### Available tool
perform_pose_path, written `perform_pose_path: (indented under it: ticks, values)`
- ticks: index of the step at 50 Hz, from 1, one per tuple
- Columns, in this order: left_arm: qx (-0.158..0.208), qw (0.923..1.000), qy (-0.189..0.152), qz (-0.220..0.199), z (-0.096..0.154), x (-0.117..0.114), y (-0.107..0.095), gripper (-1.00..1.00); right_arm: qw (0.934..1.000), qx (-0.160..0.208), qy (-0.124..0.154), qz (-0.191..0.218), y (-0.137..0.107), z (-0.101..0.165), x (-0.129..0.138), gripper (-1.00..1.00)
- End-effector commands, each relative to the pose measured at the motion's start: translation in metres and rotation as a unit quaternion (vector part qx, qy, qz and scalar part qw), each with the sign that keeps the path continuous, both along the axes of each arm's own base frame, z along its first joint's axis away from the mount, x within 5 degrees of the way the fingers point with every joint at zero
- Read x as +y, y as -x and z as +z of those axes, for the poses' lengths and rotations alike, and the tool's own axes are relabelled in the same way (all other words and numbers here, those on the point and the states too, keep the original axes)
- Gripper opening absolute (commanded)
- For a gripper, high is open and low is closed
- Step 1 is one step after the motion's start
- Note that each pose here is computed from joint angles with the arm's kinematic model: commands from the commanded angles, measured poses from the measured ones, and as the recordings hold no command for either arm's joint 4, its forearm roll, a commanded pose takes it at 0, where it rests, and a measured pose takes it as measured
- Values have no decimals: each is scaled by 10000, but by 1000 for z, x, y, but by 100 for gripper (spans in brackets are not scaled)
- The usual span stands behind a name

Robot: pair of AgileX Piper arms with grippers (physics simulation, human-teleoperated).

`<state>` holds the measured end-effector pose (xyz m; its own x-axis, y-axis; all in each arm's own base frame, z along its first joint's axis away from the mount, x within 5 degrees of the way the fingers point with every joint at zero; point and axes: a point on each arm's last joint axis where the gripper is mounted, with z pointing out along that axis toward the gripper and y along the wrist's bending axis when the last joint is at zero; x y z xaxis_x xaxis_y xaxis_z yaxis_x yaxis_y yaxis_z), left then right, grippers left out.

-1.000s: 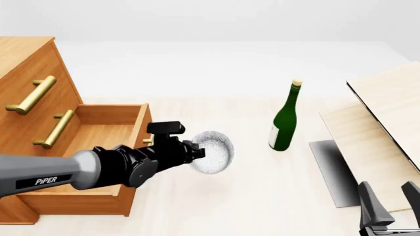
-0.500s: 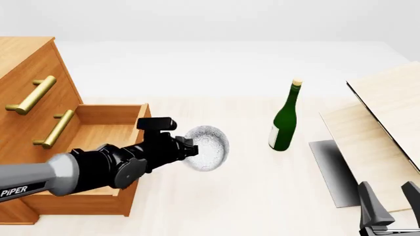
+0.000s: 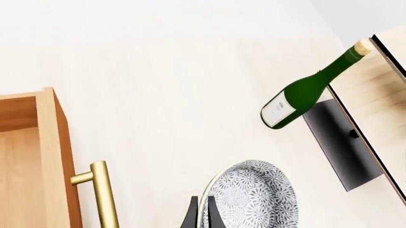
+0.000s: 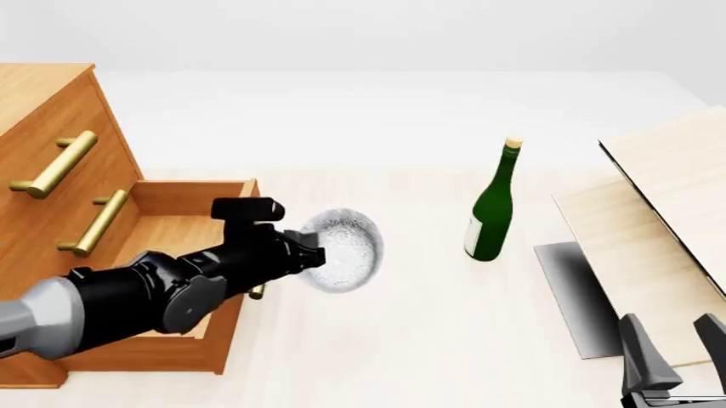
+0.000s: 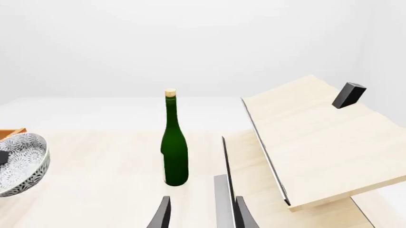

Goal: Put the bowl in the bottom drawer of the cabinet and close it.

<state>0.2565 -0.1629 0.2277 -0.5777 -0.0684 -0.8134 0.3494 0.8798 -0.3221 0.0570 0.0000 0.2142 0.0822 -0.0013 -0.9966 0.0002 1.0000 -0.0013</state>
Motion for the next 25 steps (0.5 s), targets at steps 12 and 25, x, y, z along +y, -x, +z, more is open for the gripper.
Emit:
perform_pose_path:
  ticks: [12,25]
  values:
    - [-244,9996,31,147,21,22,14,-100,10000,2,3,0,0,0,0,100]
    - [-384,9990,-2,221,32,33,21,-100,10000,5,9,0,0,0,0,100]
